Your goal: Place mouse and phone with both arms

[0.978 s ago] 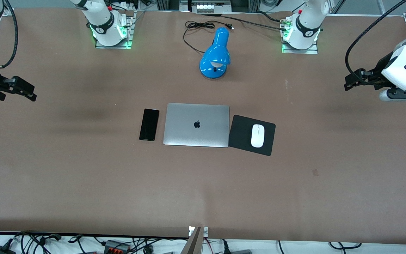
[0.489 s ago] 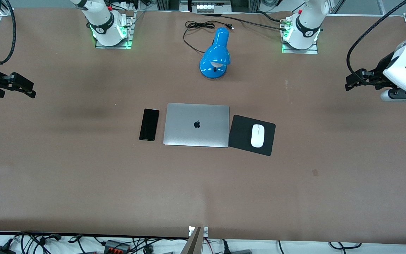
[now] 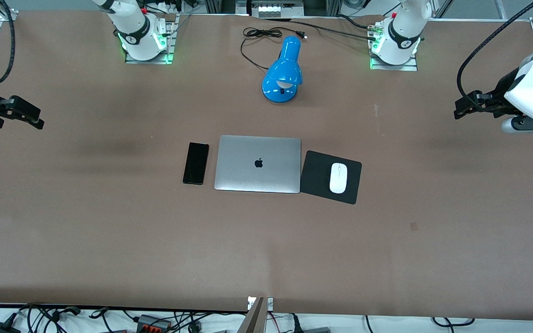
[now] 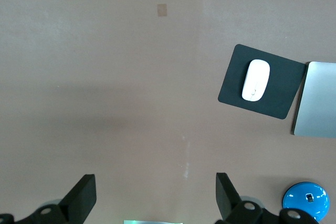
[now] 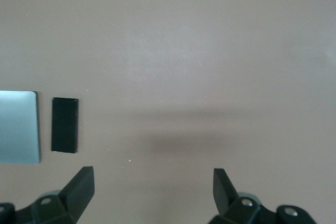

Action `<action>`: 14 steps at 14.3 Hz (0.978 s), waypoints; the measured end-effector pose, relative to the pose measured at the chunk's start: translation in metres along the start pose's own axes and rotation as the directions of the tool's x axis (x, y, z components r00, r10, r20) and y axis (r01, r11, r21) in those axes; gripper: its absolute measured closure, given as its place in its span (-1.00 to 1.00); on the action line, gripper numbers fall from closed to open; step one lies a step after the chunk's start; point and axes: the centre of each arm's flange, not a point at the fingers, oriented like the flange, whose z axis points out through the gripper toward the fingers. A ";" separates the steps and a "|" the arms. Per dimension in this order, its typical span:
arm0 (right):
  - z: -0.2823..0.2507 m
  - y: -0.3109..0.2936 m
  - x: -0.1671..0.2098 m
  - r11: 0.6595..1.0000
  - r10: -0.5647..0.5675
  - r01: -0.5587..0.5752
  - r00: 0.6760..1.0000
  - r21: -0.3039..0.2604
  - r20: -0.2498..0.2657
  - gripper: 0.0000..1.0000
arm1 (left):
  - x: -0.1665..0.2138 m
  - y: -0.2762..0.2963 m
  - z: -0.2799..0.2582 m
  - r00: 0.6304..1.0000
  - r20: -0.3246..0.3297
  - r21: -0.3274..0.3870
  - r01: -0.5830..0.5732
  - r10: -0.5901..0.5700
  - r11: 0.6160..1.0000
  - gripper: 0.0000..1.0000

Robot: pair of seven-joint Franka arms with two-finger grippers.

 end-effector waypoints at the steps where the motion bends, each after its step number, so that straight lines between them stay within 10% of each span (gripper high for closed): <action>1: 0.000 0.003 0.000 1.000 0.008 -0.008 1.000 0.012 -0.002 -1.00 | 0.000 0.000 0.000 1.000 0.000 0.000 0.001 -0.001 1.000 -1.00; 14: -0.001 0.001 -0.001 1.000 -0.001 0.001 1.000 0.017 0.001 -1.00 | 0.000 -0.002 0.002 1.000 0.012 0.000 0.006 -0.006 1.000 -1.00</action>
